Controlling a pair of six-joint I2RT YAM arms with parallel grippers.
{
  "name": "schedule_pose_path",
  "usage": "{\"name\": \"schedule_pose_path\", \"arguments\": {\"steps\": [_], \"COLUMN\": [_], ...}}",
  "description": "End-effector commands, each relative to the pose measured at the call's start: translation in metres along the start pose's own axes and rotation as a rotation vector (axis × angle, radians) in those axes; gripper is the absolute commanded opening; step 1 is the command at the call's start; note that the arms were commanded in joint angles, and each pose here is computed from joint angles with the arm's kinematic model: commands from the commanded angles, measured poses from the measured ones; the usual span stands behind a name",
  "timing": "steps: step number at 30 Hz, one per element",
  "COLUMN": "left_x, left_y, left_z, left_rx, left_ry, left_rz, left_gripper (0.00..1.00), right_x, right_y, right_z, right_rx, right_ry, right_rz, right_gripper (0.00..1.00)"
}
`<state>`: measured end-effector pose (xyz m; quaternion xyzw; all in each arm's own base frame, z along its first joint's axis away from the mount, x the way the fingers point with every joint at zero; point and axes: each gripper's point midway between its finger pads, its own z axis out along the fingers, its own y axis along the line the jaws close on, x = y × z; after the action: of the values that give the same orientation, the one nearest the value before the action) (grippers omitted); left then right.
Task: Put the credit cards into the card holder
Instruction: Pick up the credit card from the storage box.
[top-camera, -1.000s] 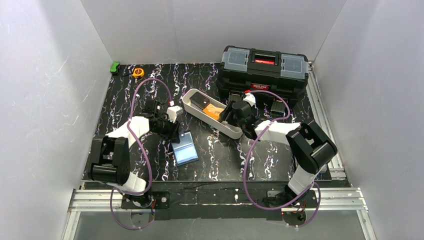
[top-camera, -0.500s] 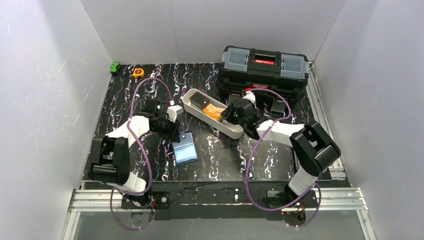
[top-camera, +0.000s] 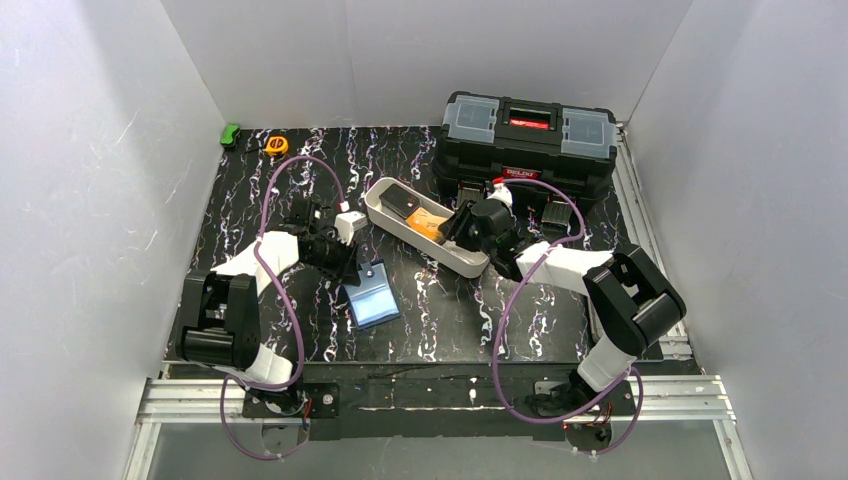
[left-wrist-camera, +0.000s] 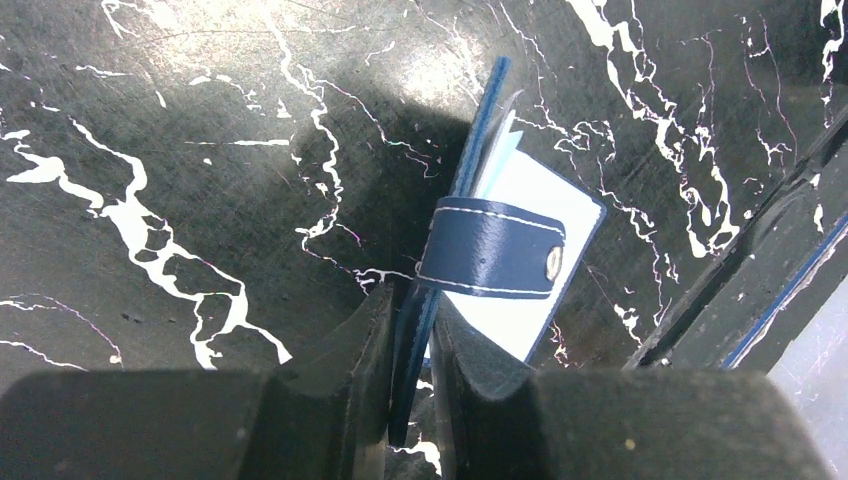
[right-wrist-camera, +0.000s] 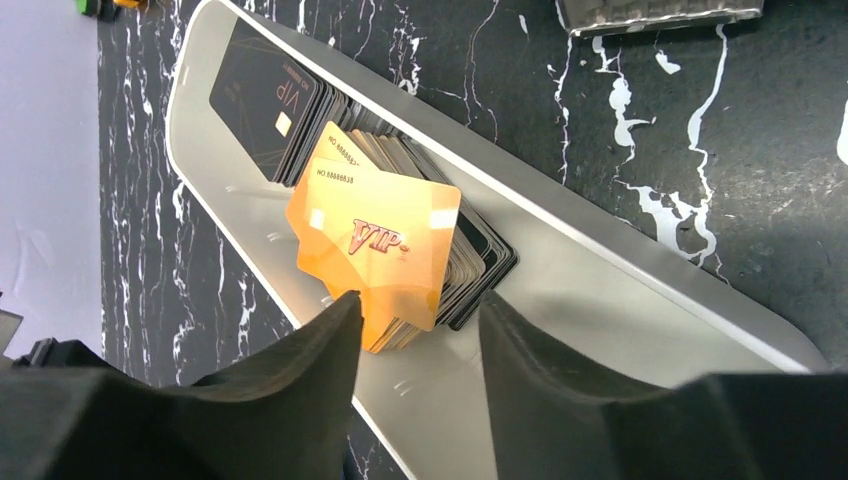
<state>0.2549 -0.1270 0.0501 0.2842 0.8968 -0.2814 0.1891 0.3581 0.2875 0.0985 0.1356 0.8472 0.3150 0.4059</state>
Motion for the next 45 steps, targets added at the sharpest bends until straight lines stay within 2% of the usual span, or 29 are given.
{"name": "schedule_pose_path", "arguments": {"steps": [1, 7, 11, 18, 25, 27, 45], "left_x": [-0.017, -0.018, -0.018, -0.020, -0.025, -0.026, -0.027], "left_y": [-0.013, -0.016, -0.016, -0.019, -0.021, -0.022, -0.027], "left_z": [-0.011, -0.011, -0.012, -0.014, -0.015, -0.015, -0.016], "left_rx": [0.034, 0.049, 0.047, 0.055, 0.065, 0.068, 0.080], "left_ry": [-0.046, -0.053, -0.052, -0.056, -0.068, -0.069, -0.072], "left_rz": [0.034, 0.026, 0.026, 0.021, 0.010, 0.007, -0.003], "left_gripper": [0.16, 0.15, 0.14, 0.13, 0.12, 0.12, 0.11], "right_x": [-0.011, -0.011, -0.010, -0.003, -0.004, -0.005, -0.011], "right_y": [0.002, 0.009, 0.016, 0.017, 0.014, 0.014, 0.004], "right_z": [-0.006, 0.002, 0.015, 0.025, 0.021, 0.020, -0.003], "right_rx": [-0.013, -0.030, -0.052, -0.073, -0.094, -0.097, -0.095], "right_ry": [-0.033, -0.026, -0.017, 0.004, -0.005, -0.007, -0.038], "right_rz": [0.005, 0.006, 0.013, 0.054, 0.082, 0.083, 0.089], "right_gripper": [0.58, 0.73, 0.73, 0.61, 0.33, 0.29, 0.18]}}
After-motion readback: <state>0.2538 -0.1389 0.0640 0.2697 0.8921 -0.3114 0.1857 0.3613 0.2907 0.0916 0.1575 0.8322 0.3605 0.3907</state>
